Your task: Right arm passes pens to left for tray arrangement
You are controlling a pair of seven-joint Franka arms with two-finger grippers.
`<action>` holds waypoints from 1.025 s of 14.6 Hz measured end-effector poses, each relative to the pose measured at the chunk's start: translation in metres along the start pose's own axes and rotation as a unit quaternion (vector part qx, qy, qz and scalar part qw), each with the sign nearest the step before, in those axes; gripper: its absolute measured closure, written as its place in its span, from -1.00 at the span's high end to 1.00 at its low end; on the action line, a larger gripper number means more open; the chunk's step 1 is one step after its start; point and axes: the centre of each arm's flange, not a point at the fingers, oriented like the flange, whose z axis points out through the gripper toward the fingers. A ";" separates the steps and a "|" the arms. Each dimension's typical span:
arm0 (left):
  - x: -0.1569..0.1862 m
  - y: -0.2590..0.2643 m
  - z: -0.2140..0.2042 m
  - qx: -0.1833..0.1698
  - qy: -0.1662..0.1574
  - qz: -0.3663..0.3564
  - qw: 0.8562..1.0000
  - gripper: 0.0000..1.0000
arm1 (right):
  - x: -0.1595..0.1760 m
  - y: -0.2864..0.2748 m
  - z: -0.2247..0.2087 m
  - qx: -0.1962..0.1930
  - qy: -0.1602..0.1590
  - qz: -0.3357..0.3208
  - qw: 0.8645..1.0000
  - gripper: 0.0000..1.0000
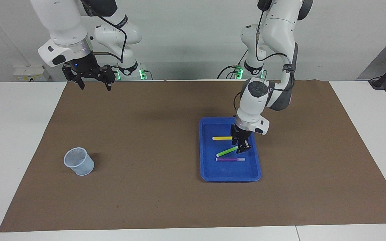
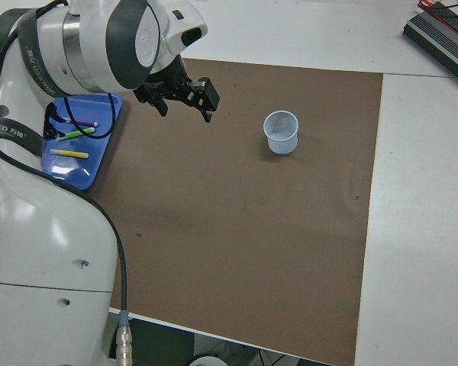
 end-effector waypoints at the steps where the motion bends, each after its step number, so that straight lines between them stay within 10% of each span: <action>1: 0.000 0.000 0.002 -0.001 -0.001 0.000 1.000 0.01 | 0.000 0.000 0.000 0.000 0.000 0.000 1.000 1.00; 15: 0.002 -0.005 0.017 0.004 0.000 0.003 1.000 0.01 | -0.001 0.000 0.002 0.000 -0.002 0.000 1.000 1.00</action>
